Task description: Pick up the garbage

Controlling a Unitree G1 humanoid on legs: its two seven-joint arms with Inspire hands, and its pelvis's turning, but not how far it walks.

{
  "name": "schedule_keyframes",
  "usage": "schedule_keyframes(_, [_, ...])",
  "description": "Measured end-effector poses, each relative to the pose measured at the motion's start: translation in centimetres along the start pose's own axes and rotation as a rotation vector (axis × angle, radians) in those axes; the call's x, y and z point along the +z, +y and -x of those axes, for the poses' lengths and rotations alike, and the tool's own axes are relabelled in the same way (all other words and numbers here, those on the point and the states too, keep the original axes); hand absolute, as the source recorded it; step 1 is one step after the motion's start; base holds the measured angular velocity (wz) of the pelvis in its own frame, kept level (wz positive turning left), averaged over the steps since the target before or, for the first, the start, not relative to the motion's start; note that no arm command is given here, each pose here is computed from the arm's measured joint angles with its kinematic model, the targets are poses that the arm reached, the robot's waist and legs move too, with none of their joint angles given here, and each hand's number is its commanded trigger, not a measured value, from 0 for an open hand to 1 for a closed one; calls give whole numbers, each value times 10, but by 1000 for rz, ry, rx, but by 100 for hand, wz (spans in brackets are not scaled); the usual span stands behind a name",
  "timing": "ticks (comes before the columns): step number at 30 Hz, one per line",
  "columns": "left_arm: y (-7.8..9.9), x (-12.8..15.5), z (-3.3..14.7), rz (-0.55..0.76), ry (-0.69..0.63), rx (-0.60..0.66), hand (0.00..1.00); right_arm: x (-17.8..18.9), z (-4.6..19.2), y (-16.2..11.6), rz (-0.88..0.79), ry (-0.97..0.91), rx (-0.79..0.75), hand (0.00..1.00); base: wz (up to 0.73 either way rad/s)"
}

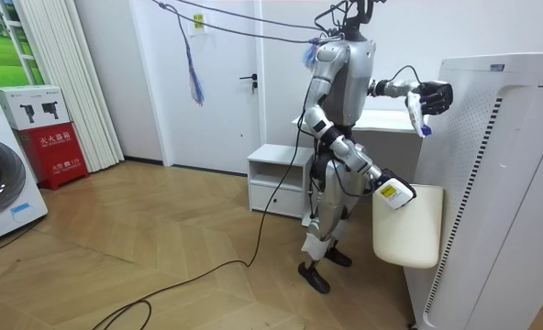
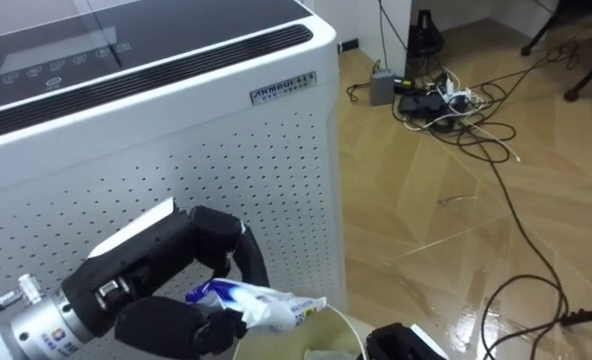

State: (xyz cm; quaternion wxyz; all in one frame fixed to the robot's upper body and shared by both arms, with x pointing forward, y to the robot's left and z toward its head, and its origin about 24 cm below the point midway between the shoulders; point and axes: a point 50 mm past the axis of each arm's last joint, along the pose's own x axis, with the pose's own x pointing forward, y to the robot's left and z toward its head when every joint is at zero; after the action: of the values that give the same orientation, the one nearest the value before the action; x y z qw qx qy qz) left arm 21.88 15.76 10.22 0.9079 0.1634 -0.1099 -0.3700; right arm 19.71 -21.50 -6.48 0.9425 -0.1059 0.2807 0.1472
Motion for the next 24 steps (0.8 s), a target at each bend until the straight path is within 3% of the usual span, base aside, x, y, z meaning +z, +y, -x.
schedule_keyframes(9, [-16, -53, -4, 82, 197, 62, 100, -1, -12, 9, -33, 12, -9, 100, 0])
schedule_keyframes(18, [-44, -79, -12, 155, 280, 24, 100, 4, -25, 29, -16, 10, 59, 100, 0])
schedule_keyframes(24, [-51, -83, -18, 172, 291, 6, 98, 7, -27, 32, -13, -2, 77, 100, 2])
